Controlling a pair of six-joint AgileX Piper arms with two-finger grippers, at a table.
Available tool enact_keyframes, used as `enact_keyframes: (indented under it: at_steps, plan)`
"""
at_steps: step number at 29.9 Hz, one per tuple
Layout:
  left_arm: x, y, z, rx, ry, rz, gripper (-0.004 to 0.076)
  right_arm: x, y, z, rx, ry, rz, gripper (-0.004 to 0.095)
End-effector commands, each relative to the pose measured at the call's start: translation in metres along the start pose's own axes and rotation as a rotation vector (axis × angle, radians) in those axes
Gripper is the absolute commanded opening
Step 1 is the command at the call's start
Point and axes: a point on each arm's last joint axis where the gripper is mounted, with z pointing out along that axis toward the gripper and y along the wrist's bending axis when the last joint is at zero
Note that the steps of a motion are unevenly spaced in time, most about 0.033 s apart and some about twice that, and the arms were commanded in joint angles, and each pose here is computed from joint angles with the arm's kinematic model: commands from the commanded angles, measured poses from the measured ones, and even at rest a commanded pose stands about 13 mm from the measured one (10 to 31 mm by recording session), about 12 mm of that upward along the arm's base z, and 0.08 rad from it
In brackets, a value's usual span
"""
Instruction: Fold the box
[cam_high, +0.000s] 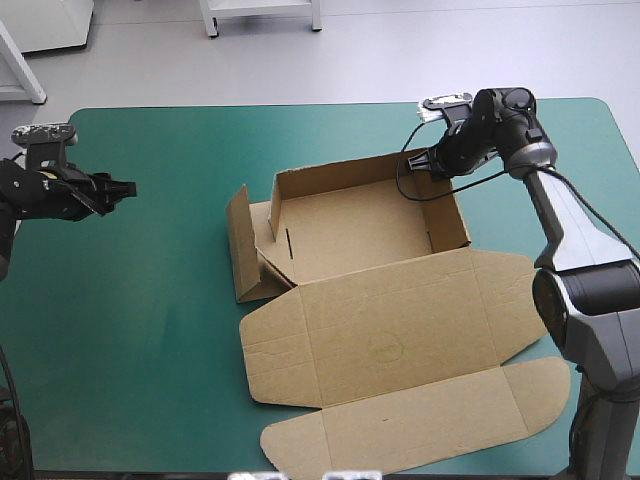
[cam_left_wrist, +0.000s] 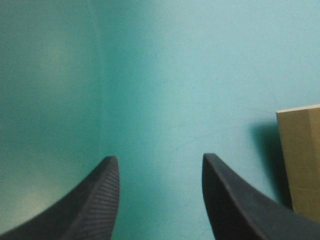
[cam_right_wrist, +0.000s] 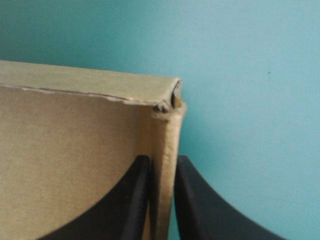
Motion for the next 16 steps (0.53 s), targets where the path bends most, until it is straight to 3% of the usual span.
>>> enact_keyframes:
  at_steps: [1, 3, 5, 16]
  plan:
    - [-0.010, -0.005, -0.020, 0.016, -0.105, -0.009, 0.0366, -0.015, -0.001, -0.042, 0.035, -0.155, -0.026, 0.0377]
    - [-0.010, -0.005, -0.020, 0.016, -0.103, -0.006, 0.0366, -0.017, -0.001, -0.053, 0.051, -0.172, -0.037, 0.0525]
    - [-0.010, -0.005, -0.020, 0.018, -0.101, -0.005, 0.0366, -0.019, 0.000, -0.070, 0.063, -0.182, -0.047, 0.0598]
    - [-0.009, -0.008, -0.021, 0.039, -0.092, 0.004, 0.0366, -0.001, 0.012, -0.168, 0.095, -0.305, -0.067, 0.0594]
